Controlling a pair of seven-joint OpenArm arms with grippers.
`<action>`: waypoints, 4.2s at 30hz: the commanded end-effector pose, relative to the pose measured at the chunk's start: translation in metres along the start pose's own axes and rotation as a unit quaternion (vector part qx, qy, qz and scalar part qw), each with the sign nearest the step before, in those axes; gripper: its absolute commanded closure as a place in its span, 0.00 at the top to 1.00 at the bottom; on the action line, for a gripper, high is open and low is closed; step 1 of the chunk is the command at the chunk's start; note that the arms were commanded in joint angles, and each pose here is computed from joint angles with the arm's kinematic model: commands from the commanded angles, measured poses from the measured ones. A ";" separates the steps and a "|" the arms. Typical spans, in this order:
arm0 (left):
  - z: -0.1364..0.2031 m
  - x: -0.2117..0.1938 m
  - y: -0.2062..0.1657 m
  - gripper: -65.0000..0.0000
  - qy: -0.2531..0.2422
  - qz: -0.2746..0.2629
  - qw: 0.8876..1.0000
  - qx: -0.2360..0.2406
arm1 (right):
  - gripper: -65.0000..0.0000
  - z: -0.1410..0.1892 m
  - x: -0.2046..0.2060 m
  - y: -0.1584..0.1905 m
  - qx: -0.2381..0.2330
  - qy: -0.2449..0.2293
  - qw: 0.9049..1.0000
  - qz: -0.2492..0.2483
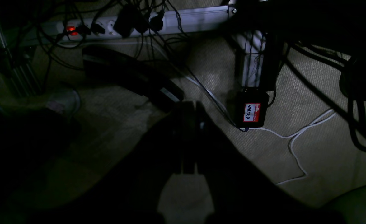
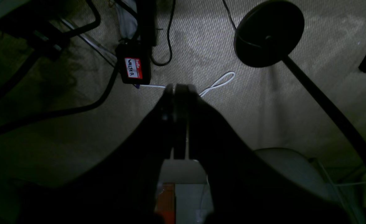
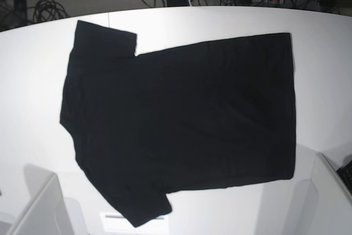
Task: Fold the T-shirt properly
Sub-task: 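Move both grippers from rest toward the shirt's shoulder corners, then lower both grippers and pinch the shoulder corners of the black shirt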
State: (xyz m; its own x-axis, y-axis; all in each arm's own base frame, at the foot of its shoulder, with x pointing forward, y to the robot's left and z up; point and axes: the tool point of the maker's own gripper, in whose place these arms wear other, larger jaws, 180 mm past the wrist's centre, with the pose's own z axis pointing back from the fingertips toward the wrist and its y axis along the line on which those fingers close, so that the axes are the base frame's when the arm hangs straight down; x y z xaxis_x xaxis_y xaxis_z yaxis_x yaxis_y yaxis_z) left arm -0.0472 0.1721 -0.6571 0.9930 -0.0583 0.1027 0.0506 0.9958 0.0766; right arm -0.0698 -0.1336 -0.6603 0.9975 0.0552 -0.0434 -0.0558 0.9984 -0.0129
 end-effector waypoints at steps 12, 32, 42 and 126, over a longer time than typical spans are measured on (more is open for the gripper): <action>0.004 -0.020 0.003 0.00 0.012 -0.009 1.000 0.002 | 0.00 0.000 -0.003 -0.002 -0.002 0.001 1.000 -0.001; 0.049 -0.020 0.046 0.00 -0.085 -0.044 0.995 0.028 | 0.00 0.057 -0.015 -0.039 -0.046 -0.093 0.993 -0.061; 0.101 0.000 0.063 0.00 -0.159 -0.065 0.984 0.037 | 0.00 0.098 -0.014 -0.080 -0.101 -0.112 0.980 -0.129; 0.303 0.182 0.146 0.62 -0.478 0.144 0.865 0.047 | 0.34 0.222 0.208 -0.084 0.147 -0.285 0.922 -0.216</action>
State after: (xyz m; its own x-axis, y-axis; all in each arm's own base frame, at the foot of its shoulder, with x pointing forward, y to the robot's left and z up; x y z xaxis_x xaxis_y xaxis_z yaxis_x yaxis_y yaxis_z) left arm 0.1087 0.2857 -0.3333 0.4385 0.1212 0.8905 -0.2412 0.9704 -0.0133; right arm 0.1640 -0.2055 -0.4404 0.7510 -0.4517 0.4817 0.2815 0.8789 0.3852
